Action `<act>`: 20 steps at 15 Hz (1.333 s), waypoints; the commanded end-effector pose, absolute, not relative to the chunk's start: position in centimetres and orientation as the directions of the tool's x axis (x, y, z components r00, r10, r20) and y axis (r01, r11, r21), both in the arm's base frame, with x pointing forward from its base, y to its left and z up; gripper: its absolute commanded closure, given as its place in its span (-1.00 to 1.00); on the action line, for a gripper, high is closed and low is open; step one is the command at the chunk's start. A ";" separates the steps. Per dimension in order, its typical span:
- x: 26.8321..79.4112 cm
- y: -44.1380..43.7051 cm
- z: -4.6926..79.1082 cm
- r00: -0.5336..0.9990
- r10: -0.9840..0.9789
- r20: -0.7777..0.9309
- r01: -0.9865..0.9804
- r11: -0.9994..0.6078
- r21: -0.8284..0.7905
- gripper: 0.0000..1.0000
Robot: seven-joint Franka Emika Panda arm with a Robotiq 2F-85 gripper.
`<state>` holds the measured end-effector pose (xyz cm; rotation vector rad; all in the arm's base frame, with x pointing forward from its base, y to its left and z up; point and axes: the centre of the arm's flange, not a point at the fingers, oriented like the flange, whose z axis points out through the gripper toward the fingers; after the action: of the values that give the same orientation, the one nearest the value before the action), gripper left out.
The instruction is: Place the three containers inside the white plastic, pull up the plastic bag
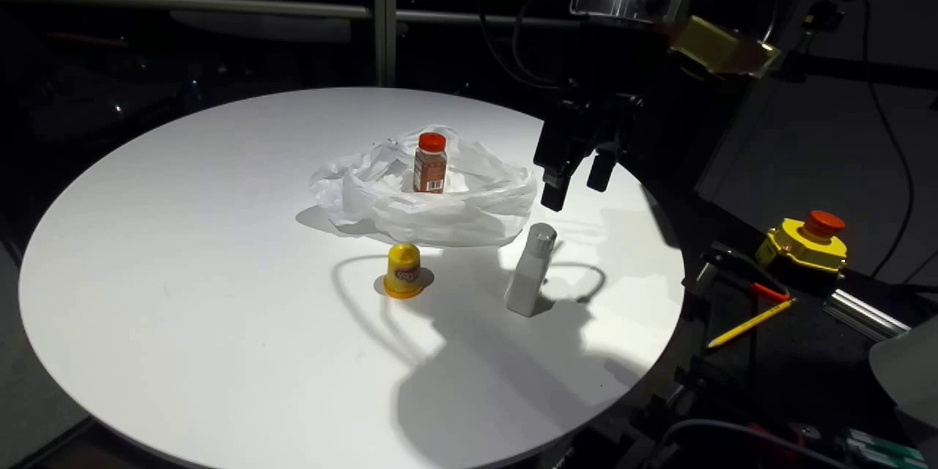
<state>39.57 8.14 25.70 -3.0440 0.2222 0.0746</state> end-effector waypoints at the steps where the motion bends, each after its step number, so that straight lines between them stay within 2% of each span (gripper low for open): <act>1: 38.7 9.6 24.6 0.994 -0.108 0.018 -0.105 -0.988 -0.113 -1.00; 9: 39.5 11.2 20.0 0.993 -0.091 0.070 -0.084 -0.992 -0.093 -1.00; 15: 40.2 10.5 20.3 0.984 -0.115 0.137 -0.103 -0.990 -0.093 -1.00; 16: 40.4 10.3 20.3 0.983 -0.119 0.143 -0.107 -0.990 -0.088 -0.50; 17: 40.5 10.1 20.4 0.984 -0.116 0.138 -0.105 -0.991 -0.082 -0.46; 20: 40.4 9.3 20.3 0.987 -0.084 0.135 -0.082 -0.996 -0.019 0.03</act>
<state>39.93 9.30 20.11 -3.0718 0.1326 -0.1847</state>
